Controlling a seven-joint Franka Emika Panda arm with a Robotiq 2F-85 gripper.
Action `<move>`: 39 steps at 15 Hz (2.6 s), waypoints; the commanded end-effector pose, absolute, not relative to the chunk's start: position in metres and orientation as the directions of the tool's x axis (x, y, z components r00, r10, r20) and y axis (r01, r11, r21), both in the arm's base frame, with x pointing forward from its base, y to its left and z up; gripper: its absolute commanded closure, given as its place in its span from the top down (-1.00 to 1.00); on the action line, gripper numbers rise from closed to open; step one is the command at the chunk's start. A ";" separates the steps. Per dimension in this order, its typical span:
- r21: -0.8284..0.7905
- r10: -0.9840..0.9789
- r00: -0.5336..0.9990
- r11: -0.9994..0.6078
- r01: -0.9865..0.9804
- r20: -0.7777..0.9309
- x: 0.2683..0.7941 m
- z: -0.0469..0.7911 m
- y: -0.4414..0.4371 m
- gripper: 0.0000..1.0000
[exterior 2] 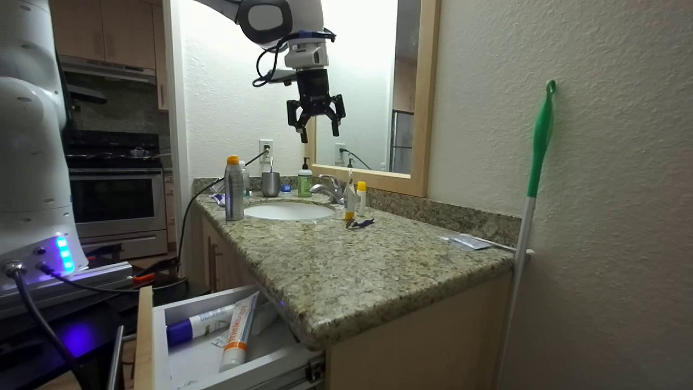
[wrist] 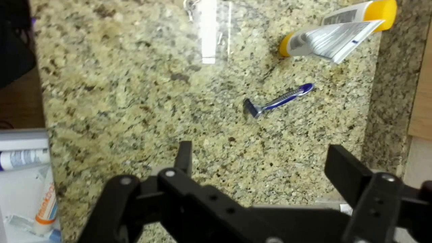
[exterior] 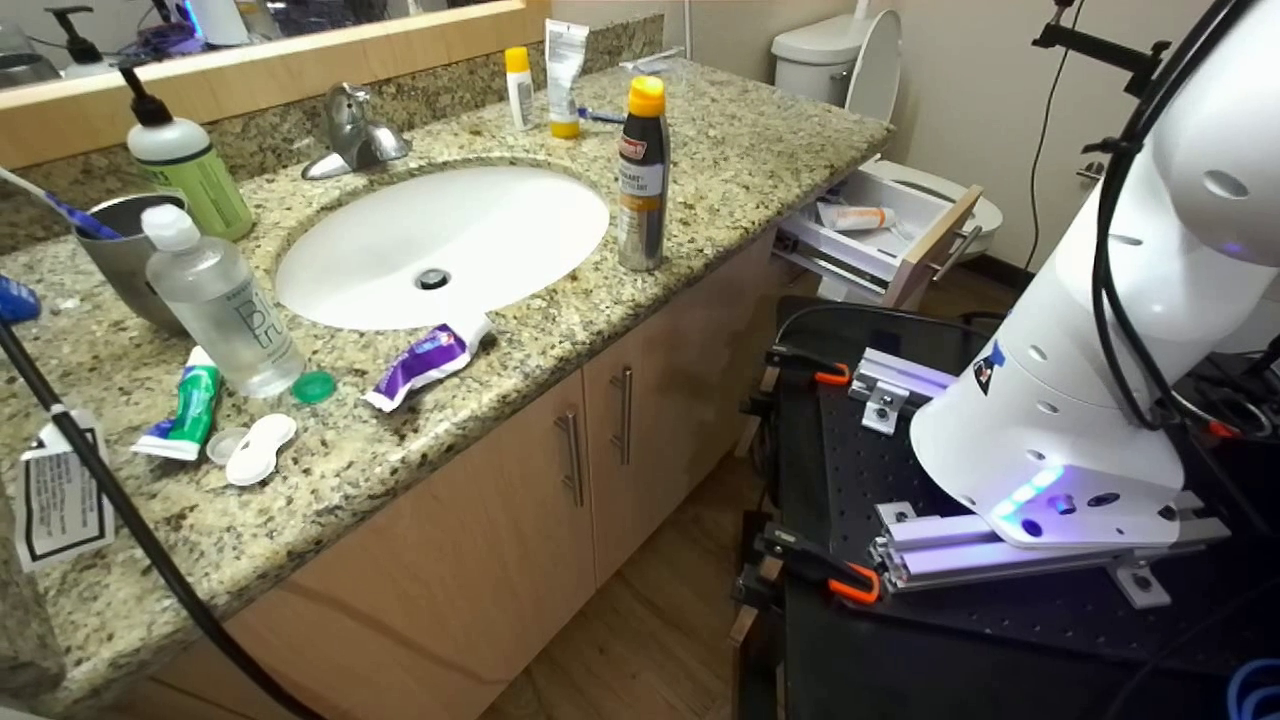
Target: Pick the tubes and the small bottle on the right side of the counter, put them in the drawer then close it
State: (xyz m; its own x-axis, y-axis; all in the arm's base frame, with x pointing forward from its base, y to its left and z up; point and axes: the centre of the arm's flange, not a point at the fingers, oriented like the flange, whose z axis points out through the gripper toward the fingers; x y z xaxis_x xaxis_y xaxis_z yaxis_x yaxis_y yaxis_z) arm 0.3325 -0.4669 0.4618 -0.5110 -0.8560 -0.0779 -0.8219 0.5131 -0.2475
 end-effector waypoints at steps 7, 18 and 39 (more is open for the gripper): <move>-0.236 -0.656 -0.745 0.748 -0.620 -0.120 0.411 0.463 -0.456 1.00; -0.271 -0.372 -0.904 0.911 -0.311 -0.209 0.501 0.398 -0.465 1.00; -0.218 -0.371 -0.909 0.919 -0.329 -0.191 0.500 0.363 -0.470 -1.00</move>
